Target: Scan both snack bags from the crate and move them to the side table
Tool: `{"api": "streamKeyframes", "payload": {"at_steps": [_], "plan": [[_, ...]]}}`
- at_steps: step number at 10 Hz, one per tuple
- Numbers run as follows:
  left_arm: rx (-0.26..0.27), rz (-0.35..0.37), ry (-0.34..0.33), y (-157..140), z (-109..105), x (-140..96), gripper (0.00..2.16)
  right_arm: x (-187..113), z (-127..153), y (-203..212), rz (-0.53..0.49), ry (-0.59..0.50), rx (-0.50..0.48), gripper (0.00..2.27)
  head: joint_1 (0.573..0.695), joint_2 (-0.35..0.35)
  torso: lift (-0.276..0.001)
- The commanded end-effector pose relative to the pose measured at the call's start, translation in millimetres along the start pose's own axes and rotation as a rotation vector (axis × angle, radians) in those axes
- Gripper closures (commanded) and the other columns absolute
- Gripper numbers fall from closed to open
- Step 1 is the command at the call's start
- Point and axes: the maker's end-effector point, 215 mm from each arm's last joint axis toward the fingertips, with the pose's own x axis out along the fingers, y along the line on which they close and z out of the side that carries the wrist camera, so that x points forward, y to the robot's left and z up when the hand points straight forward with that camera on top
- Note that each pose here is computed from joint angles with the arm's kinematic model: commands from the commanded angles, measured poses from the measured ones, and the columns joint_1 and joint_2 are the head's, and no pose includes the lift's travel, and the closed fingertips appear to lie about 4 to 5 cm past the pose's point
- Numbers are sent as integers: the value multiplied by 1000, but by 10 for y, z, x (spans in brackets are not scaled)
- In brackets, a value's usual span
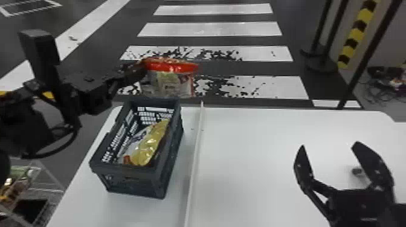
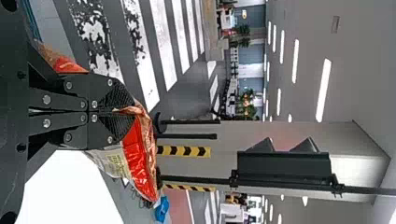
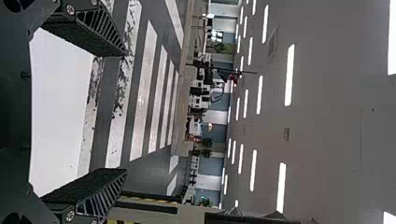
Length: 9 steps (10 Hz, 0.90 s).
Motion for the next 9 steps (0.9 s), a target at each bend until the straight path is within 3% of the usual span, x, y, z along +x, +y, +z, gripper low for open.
{"api": "streamKeyframes", "payload": {"at_steps": [1,4,9], "plan": [[10,-37,4,-175,-4,39,2064,-1,-5,-110,-20,0,-4,107,668,68,-95],[20,-109,-2,-508,23,123,2064,5,-3,-179,-38,-1,-8,107,674,15,-95],[35,-256,25,-1266,-141,350,2064,45,-10,-367,-77,-1,-10,107,687,-89,-95]]}}
